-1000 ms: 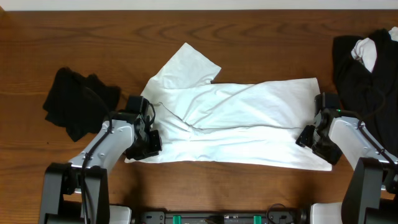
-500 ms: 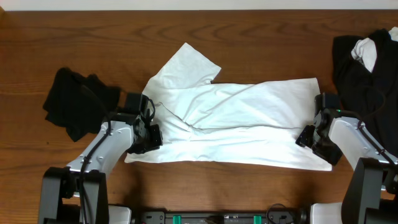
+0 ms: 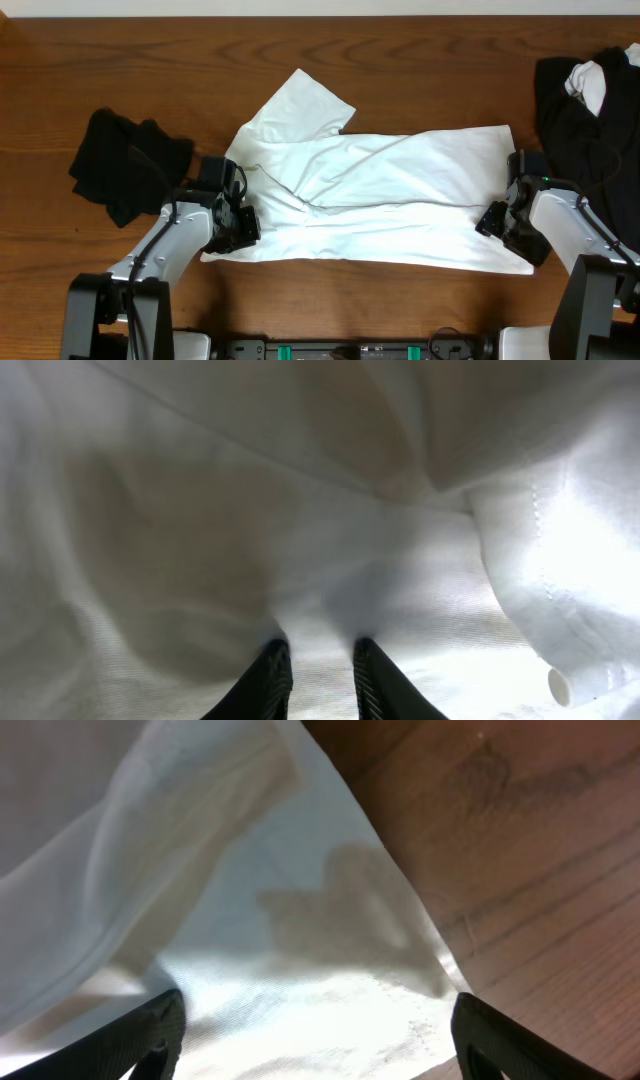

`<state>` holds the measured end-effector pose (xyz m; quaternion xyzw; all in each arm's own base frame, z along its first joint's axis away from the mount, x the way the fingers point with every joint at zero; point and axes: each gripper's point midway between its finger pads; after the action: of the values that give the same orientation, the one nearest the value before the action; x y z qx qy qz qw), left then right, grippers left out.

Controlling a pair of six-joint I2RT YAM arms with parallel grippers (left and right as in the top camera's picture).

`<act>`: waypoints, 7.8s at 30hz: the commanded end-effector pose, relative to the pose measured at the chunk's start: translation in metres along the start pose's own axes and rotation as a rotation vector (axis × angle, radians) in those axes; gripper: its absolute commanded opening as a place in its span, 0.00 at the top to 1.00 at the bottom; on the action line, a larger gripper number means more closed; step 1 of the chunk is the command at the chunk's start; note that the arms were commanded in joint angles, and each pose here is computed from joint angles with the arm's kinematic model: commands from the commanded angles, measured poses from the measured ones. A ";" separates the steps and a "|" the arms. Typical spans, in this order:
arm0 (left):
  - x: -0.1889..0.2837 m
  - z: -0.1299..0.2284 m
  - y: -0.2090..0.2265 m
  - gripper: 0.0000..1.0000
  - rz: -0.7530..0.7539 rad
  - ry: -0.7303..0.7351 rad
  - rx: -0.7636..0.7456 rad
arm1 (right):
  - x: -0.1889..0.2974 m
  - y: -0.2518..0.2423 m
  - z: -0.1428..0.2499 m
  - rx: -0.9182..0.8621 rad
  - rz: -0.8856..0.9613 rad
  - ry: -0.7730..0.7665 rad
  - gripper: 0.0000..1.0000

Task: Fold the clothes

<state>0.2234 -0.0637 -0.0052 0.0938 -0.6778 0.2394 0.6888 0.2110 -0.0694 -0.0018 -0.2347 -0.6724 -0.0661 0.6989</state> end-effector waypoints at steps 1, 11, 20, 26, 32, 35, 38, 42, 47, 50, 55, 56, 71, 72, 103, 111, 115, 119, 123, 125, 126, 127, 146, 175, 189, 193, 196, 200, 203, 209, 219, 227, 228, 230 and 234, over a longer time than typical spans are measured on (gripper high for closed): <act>-0.024 0.039 0.026 0.75 -0.070 0.148 0.027 | -0.034 -0.010 0.053 -0.009 0.061 0.185 0.13; -0.017 0.062 0.005 0.75 0.053 0.282 0.069 | -0.044 -0.022 0.061 -0.158 0.028 0.223 0.09; -0.008 0.089 0.021 0.75 -0.027 0.392 0.142 | -0.045 -0.019 0.068 -0.212 -0.036 0.268 0.01; -0.012 0.078 0.025 0.75 -0.056 0.334 0.130 | -0.048 -0.023 0.068 -0.217 -0.015 0.257 0.01; -0.014 0.063 0.030 0.75 -0.055 0.284 0.176 | -0.052 -0.042 0.062 -0.257 0.031 0.235 0.01; -0.014 0.049 0.037 0.74 -0.059 0.238 0.212 | -0.055 -0.048 0.059 -0.282 0.022 0.228 0.01; -0.014 0.033 0.039 0.74 -0.031 0.190 0.246 | -0.057 -0.054 0.055 -0.285 0.011 0.215 0.01; -0.015 0.010 0.045 0.74 -0.021 0.109 0.276 | -0.060 -0.060 0.051 -0.299 0.004 0.200 0.01; -0.015 0.002 0.045 0.73 -0.011 0.081 0.283 | -0.061 -0.064 0.050 -0.297 -0.001 0.199 0.01; -0.015 0.005 0.047 0.73 -0.017 0.091 0.286 | -0.061 -0.064 0.051 -0.289 -0.002 0.201 0.01; -0.014 0.015 0.051 0.73 -0.040 0.130 0.296 | -0.061 -0.069 0.052 -0.279 0.024 0.201 0.01; -0.013 0.018 0.052 0.74 -0.046 0.138 0.298 | -0.061 -0.071 0.052 -0.277 0.036 0.199 0.01; -0.013 0.021 0.053 0.73 -0.053 0.150 0.301 | -0.063 -0.076 0.042 -0.225 0.056 0.160 0.01; -0.013 0.021 0.053 0.74 -0.053 0.149 0.301 | -0.063 -0.076 0.042 -0.224 0.056 0.159 0.01; 0.052 0.016 0.034 0.62 0.074 -0.035 0.243 | 0.056 -0.067 -0.008 -0.202 -0.185 -0.371 0.01; 0.107 0.007 0.015 0.49 0.192 -0.254 0.076 | 0.068 -0.037 -0.013 -0.046 -0.341 -0.408 0.16; 0.154 -0.014 -0.019 0.05 0.265 -0.400 -0.091 | 0.090 -0.023 -0.016 0.018 -0.391 -0.426 0.08; 0.187 -0.043 -0.052 0.02 0.294 -0.462 -0.178 | 0.121 -0.006 -0.019 0.132 -0.427 -0.452 0.01; 0.193 -0.084 -0.078 0.02 0.274 -0.459 -0.246 | 0.143 0.007 -0.014 0.209 -0.440 -0.454 0.01; 0.189 -0.106 -0.090 0.02 0.265 -0.452 -0.260 | 0.149 0.013 -0.010 0.232 -0.465 -0.446 0.01; 0.185 -0.120 -0.097 0.02 0.262 -0.450 -0.266 | 0.149 0.016 -0.007 0.239 -0.480 -0.440 0.01; 0.181 -0.131 -0.103 0.02 0.261 -0.446 -0.265 | 0.150 0.018 -0.006 0.242 -0.495 -0.433 0.01; 0.033 -0.211 -0.119 0.05 0.159 -0.258 -0.339 | 0.150 0.020 -0.002 0.246 -0.511 -0.417 0.01; -0.009 -0.184 -0.098 0.80 0.103 -0.129 -0.326 | 0.147 0.018 0.002 0.243 -0.495 -0.400 0.10; 0.039 -0.181 -0.122 0.92 0.219 -0.178 -0.256 | 0.138 0.021 -0.081 0.219 -0.426 -0.578 0.37; 0.039 -0.180 -0.122 0.92 0.220 -0.173 -0.227 | 0.124 0.031 -0.116 0.217 -0.426 -0.622 0.31; 0.039 -0.180 -0.122 0.92 0.223 -0.167 -0.185 | 0.104 0.041 -0.146 0.215 -0.427 -0.655 0.32; 0.039 -0.180 -0.121 0.94 0.225 -0.161 -0.140 | 0.077 0.056 -0.173 0.215 -0.446 -0.682 0.34; 0.039 -0.180 -0.121 0.94 0.224 -0.156 -0.090 | 0.056 0.064 -0.187 0.212 -0.447 -0.691 0.36; 0.039 -0.179 -0.121 0.94 0.226 -0.151 -0.062 | 0.026 0.074 -0.205 0.211 -0.447 -0.719 0.37; 0.039 -0.179 -0.121 0.94 0.226 -0.152 -0.062 | -0.002 0.084 -0.200 0.222 -0.467 -0.670 0.54; 0.039 -0.179 -0.120 0.94 0.225 -0.149 -0.062 | -0.005 0.088 -0.193 0.230 -0.493 -0.639 0.80; 0.038 -0.179 -0.120 0.94 0.224 -0.148 -0.061 | -0.005 0.087 -0.193 0.228 -0.488 -0.638 0.84; 0.038 -0.178 -0.120 0.94 0.222 -0.146 -0.060 | -0.005 0.087 -0.193 0.228 -0.488 -0.636 0.96; 0.038 -0.178 -0.119 0.94 0.221 -0.144 -0.060 | -0.007 0.087 -0.191 0.228 -0.488 -0.627 0.99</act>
<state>0.4370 -0.0778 0.0413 0.0157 -0.7398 0.2831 0.6102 0.4344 -0.0821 -0.0015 -0.0036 -0.9092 -0.0702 0.4103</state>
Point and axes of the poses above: each gripper's point midway between its finger pads, its own x axis back along the fingers, its own y axis along the line the jaws close on, z = x × y, and after that the axes turned 15 degrees about x, right-handed
